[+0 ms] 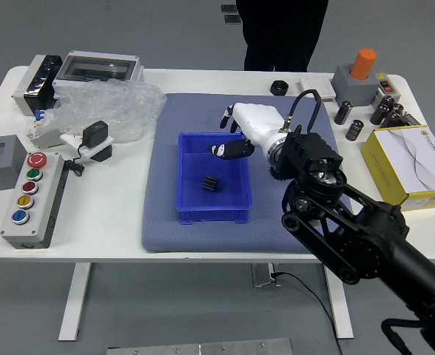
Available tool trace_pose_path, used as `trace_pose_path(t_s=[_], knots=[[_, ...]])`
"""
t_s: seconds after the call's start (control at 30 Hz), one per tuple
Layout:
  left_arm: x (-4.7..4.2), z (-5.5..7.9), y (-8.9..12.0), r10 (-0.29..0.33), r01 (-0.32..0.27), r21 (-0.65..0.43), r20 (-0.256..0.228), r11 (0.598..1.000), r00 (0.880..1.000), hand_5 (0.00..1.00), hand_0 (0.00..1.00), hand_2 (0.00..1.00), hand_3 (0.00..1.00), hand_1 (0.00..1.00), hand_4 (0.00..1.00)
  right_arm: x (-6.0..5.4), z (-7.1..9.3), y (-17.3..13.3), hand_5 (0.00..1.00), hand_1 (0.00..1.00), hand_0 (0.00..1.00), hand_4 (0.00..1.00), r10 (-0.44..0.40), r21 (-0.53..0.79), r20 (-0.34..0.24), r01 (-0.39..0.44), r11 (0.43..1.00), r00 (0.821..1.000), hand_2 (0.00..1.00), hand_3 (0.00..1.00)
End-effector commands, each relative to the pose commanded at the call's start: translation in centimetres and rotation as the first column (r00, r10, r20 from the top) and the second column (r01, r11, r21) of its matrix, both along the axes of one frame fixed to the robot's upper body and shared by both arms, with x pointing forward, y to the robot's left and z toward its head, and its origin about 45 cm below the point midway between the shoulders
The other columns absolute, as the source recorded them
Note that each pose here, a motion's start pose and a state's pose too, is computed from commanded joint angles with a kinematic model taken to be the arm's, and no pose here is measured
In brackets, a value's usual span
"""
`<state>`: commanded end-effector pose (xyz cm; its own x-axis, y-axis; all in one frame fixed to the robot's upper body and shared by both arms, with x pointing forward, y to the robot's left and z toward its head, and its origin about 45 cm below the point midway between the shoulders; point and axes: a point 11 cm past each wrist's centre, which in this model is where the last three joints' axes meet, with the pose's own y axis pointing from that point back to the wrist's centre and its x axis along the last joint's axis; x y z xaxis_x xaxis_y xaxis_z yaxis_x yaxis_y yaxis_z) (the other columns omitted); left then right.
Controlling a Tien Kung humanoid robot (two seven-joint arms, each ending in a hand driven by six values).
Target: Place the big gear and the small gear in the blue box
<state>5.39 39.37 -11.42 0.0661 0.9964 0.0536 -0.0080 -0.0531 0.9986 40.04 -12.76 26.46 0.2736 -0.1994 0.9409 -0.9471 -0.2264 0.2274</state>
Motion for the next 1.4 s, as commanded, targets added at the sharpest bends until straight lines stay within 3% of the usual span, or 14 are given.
trace_pose_path(t_s=[0.33,0.5,0.6,0.77,1.0,1.4], knots=[[0.33,0.1,0.1,0.005,-0.005,0.001,0.009,1.000,1.000,0.226,0.826,0.799,0.834,0.793,0.637,0.8,2.9,-3.7,0.424,0.562,0.631,0.860,-0.059,-0.011,0.077,0.060,0.998,0.995,0.680,0.815],[0.35,0.1,0.2,0.008,-0.008,0.004,0.011,1.000,1.000,0.226,0.826,0.799,0.834,0.793,0.637,1.4,4.5,-7.1,0.424,0.562,0.631,0.860,-0.118,-0.026,0.114,0.122,0.992,0.986,0.680,0.815],[0.43,0.1,0.2,0.009,-0.009,0.004,0.013,1.000,1.000,0.225,0.826,0.799,0.834,0.793,0.635,1.8,4.7,-9.3,0.419,0.563,0.631,0.858,-0.160,-0.035,0.118,0.165,0.986,0.980,0.680,0.818],[0.71,0.1,0.1,0.008,-0.008,0.003,0.019,1.000,1.000,0.226,0.826,0.799,0.835,0.793,0.635,2.3,2.9,-11.9,0.405,0.563,0.633,0.857,-0.216,-0.026,0.087,0.219,0.975,0.973,0.687,0.818],[0.80,0.1,0.1,0.007,-0.007,0.003,0.020,1.000,1.000,0.225,0.826,0.799,0.835,0.793,0.633,2.6,-1.3,-13.2,0.399,0.569,0.633,0.856,-0.244,-0.011,0.011,0.245,0.970,0.970,0.694,0.822],[0.87,0.2,0.2,0.000,0.000,0.005,0.019,1.000,1.000,0.221,0.826,0.799,0.835,0.793,0.630,2.4,-5.9,-11.1,0.382,0.586,0.642,0.870,-0.213,-0.046,-0.092,0.209,0.977,0.973,0.719,0.830]])
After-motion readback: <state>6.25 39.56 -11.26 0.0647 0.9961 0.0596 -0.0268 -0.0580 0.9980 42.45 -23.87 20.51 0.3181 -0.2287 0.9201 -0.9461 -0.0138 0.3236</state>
